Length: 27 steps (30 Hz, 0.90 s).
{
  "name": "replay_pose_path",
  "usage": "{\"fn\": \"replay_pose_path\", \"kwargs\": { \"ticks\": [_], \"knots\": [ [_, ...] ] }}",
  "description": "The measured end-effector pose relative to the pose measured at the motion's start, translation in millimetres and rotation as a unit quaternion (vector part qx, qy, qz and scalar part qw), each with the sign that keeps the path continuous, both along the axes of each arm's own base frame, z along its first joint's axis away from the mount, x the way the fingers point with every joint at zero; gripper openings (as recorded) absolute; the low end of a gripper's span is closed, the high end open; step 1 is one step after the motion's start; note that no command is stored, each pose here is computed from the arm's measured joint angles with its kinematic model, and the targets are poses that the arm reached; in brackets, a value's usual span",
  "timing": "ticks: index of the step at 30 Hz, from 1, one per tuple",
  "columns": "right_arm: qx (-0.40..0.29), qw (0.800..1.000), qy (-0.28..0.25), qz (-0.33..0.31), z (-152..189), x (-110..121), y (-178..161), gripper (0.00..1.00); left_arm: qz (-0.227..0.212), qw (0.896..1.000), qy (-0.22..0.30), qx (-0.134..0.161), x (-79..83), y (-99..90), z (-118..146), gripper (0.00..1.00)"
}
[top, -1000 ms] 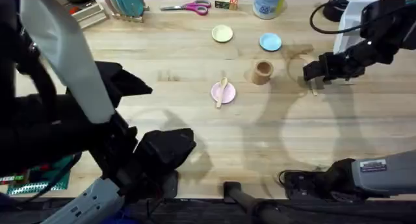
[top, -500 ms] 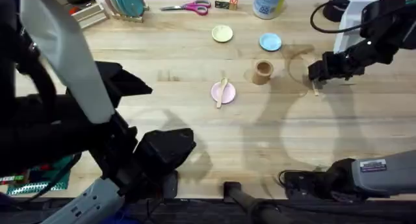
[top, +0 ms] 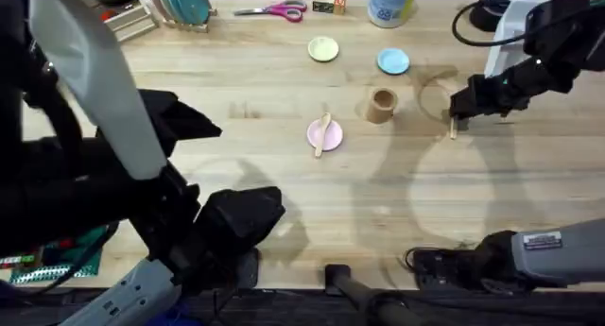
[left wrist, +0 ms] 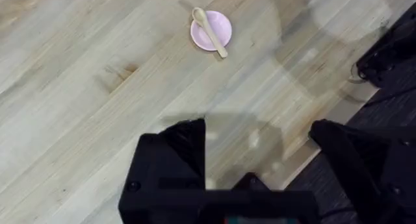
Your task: Pick up a utensil and set it on the pink plate, then put the other utensil in the container.
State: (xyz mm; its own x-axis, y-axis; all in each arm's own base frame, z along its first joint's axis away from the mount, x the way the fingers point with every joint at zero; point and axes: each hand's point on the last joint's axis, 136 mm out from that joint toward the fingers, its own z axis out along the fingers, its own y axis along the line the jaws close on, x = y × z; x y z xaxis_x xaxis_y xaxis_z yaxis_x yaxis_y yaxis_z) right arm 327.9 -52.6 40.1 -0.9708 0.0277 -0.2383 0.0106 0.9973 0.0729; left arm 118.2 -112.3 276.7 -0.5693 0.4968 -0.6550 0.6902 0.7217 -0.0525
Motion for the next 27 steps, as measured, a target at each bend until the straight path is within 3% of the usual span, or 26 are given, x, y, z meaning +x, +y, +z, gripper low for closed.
{"fn": "replay_pose_path", "kwargs": {
  "ticks": [6, 14, 27],
  "knots": [
    [0.029, 0.999, 0.013, 0.009, 9.8, -7.1, 11.2, 0.032, 0.0, 1.0, 0.0, 0.0, 0.0, 0.0, 0.0, 0.993],
    [0.092, 0.989, -0.089, 0.075, 67.3, 16.4, 39.4, 0.032, 0.0, 1.0, 0.0, 0.0, 0.0, 0.0, 0.0, 0.994],
    [0.19, 0.947, -0.188, 0.18, 121.9, 15.5, 85.7, 0.032, 0.0, 1.0, 0.0, 0.0, 0.0, 0.0, 0.0, 0.994]
  ]
}}
